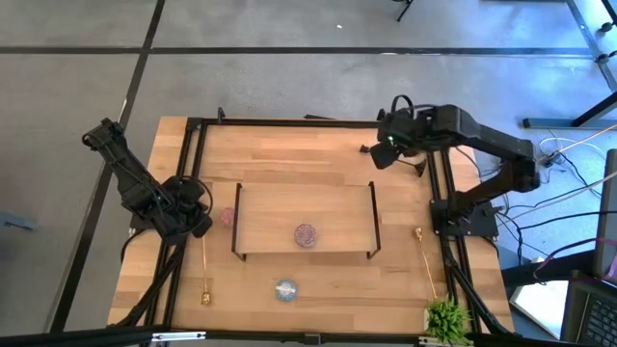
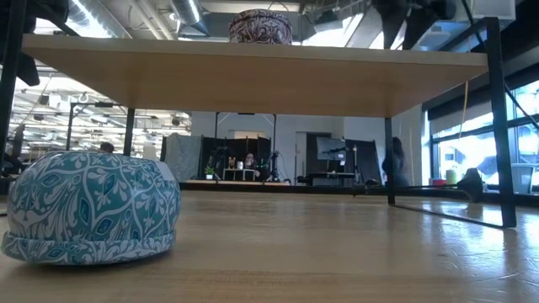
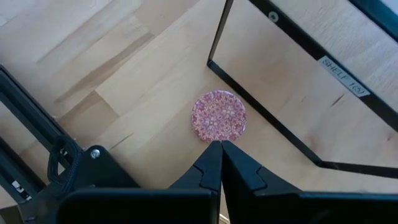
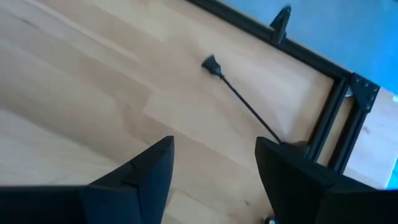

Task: Pick & Place candle stick holders
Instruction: Put the black candle holder on the shelf

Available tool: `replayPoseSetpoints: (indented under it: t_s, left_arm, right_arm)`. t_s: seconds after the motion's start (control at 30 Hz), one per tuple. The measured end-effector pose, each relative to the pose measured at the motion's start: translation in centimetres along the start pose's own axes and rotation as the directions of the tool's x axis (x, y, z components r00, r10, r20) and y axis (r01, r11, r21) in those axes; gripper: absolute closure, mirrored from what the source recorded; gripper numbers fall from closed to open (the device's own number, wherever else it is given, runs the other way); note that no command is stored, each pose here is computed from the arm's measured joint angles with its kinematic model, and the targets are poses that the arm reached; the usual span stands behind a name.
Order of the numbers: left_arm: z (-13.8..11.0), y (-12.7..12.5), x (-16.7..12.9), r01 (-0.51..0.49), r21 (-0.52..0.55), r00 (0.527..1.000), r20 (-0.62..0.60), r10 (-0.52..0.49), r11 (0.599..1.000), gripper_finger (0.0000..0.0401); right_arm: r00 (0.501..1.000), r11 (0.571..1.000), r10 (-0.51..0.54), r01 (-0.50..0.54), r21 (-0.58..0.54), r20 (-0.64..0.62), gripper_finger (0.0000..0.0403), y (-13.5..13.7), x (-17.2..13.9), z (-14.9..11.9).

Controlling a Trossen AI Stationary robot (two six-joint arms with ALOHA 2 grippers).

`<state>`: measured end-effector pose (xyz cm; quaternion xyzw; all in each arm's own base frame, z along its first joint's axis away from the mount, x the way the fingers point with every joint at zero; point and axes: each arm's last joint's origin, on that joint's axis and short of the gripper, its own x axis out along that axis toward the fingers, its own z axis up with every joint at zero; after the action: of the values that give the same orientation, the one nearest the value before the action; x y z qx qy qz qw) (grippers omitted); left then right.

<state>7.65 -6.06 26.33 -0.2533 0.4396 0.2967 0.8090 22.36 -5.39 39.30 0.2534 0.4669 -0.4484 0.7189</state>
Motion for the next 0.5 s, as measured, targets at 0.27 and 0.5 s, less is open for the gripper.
replayPoseSetpoints:
  t_s: [0.27,0.5]
  left_arm:
    - [0.1,0.0,0.0,0.001,-0.001,1.0,0.024,-0.001,1.0,0.04]
    - [0.1,-0.1,0.0,0.008,-0.005,1.0,0.024,-0.008,1.0,0.04]
  right_arm:
    - [0.992,0.998,-0.034,0.027,-0.056,-0.123,0.0174,-0.8,3.9,2.4]
    - [0.957,0.991,-0.084,0.051,-0.121,-0.279,0.0174,-1.9,8.5,4.0]
